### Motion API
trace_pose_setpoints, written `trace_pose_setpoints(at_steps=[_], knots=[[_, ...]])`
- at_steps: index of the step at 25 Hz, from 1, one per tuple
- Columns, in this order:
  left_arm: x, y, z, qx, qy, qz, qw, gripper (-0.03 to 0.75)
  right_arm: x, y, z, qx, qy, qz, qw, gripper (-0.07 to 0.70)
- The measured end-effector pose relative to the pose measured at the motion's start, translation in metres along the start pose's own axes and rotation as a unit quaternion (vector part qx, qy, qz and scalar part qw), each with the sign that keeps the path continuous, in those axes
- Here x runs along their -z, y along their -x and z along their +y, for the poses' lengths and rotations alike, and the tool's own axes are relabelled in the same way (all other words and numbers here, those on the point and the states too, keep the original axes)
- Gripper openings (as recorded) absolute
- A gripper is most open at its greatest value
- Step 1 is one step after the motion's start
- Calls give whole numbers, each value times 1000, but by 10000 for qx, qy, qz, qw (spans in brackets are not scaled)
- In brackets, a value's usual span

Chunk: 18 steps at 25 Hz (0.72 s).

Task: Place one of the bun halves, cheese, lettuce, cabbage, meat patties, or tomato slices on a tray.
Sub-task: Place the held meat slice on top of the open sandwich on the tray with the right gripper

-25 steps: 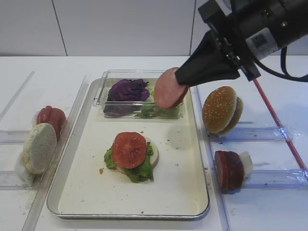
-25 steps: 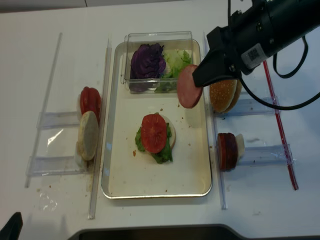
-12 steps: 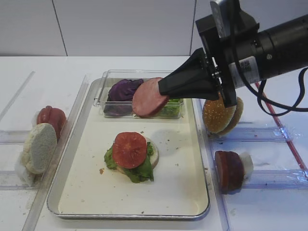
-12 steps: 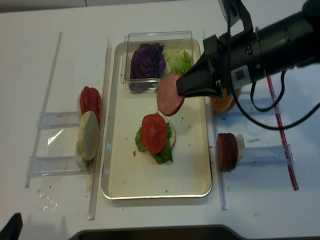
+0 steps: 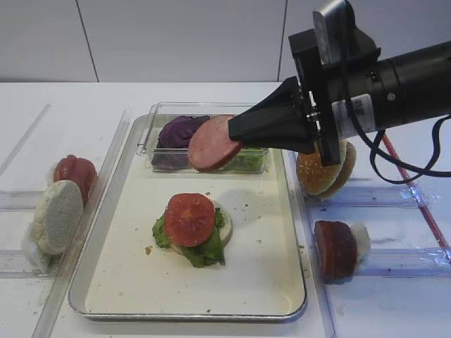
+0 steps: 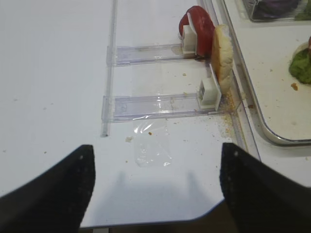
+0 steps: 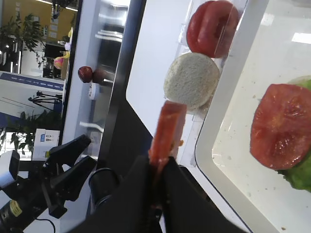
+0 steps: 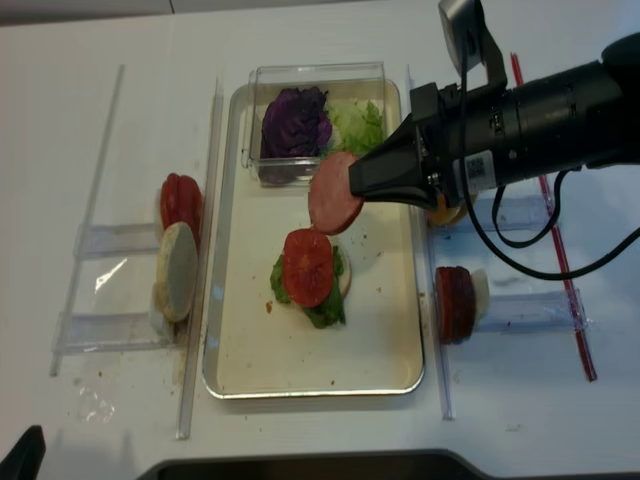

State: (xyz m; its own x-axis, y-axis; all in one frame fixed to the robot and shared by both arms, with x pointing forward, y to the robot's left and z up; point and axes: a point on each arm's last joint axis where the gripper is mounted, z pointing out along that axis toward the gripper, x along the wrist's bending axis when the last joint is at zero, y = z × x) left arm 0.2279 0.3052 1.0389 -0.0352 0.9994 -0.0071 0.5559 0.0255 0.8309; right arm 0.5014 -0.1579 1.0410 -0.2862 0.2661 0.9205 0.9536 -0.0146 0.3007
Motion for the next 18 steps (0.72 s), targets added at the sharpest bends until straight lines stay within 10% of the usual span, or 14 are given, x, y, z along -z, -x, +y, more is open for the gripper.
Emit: trace_pose_setpoints(at_steps=[18], knots=[[0, 0, 0, 0, 0, 0, 10000, 492, -40, 41, 0, -478, -185, 137, 9986, 78]])
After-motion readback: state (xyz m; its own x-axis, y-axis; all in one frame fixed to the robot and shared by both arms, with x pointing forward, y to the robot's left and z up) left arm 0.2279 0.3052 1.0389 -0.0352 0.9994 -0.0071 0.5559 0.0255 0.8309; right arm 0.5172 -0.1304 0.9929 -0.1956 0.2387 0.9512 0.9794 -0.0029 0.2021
